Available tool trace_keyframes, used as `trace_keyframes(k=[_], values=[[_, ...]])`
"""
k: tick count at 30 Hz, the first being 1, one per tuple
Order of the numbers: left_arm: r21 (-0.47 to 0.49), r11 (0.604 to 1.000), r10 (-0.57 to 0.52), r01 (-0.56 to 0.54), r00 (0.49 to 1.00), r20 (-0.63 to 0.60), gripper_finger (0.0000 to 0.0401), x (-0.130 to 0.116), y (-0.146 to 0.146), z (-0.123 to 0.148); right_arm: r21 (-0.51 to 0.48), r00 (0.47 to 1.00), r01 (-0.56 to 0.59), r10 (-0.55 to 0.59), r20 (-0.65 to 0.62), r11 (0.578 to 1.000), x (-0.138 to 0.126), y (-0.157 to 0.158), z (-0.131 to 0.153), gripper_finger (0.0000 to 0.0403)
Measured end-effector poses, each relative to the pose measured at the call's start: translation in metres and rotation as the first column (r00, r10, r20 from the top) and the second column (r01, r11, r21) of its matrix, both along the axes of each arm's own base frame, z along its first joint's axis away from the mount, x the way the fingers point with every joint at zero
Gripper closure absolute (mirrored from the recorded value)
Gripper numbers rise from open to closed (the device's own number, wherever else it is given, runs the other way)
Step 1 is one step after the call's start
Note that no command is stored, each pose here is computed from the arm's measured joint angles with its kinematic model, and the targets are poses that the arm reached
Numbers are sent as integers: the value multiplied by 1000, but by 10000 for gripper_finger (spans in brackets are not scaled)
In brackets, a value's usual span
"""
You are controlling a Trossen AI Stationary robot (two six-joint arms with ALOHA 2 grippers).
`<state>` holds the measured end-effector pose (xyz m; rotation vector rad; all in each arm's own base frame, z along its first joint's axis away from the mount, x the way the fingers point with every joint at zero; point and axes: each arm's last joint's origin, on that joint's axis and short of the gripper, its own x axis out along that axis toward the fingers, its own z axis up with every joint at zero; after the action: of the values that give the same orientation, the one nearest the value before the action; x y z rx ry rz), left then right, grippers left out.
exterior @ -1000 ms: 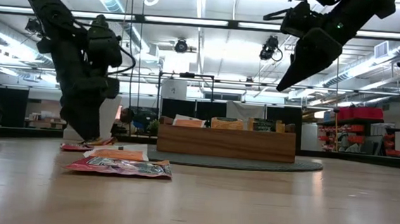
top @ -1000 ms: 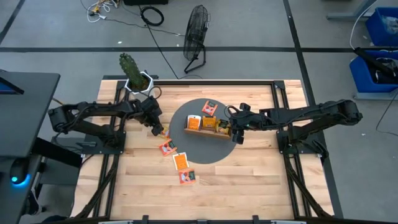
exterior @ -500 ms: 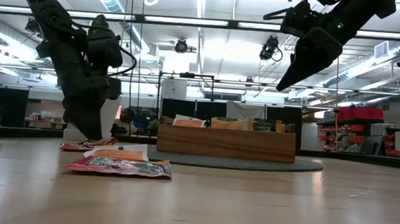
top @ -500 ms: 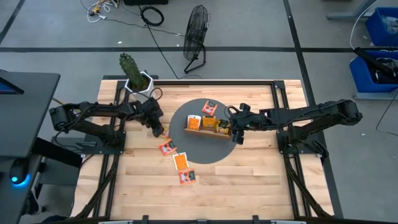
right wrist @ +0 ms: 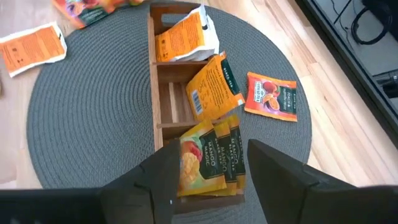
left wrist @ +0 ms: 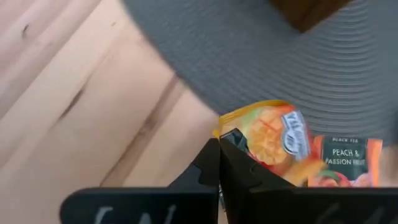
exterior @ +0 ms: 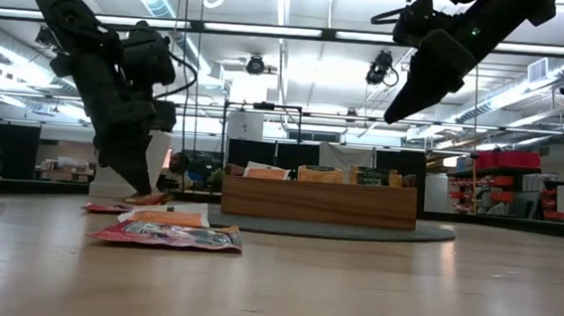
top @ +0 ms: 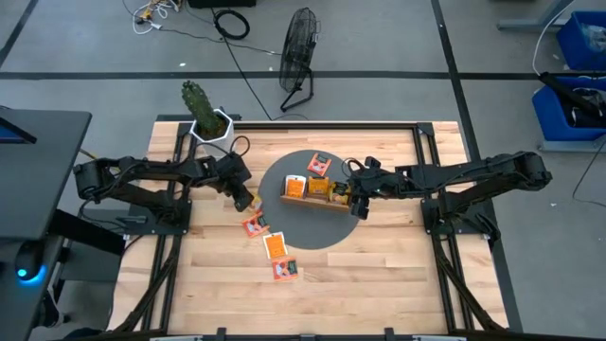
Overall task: Pick & Place Tea
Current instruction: Put the yellow tea bag into the right section of the wooden organizer
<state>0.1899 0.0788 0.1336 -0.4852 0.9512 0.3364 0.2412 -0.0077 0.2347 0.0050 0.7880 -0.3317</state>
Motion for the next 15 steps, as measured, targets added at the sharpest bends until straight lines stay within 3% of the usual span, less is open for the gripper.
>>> trace_keyframes(k=[4, 15], values=[[31, 998, -47, 45, 998, 52, 399, 1, -6, 17, 21, 999, 18, -18, 34, 1000, 2, 0, 2, 208], [238, 957, -189, 165, 978, 82, 400, 15, -21, 86, 63, 973, -56, 41, 226, 996, 14, 2, 16, 208]])
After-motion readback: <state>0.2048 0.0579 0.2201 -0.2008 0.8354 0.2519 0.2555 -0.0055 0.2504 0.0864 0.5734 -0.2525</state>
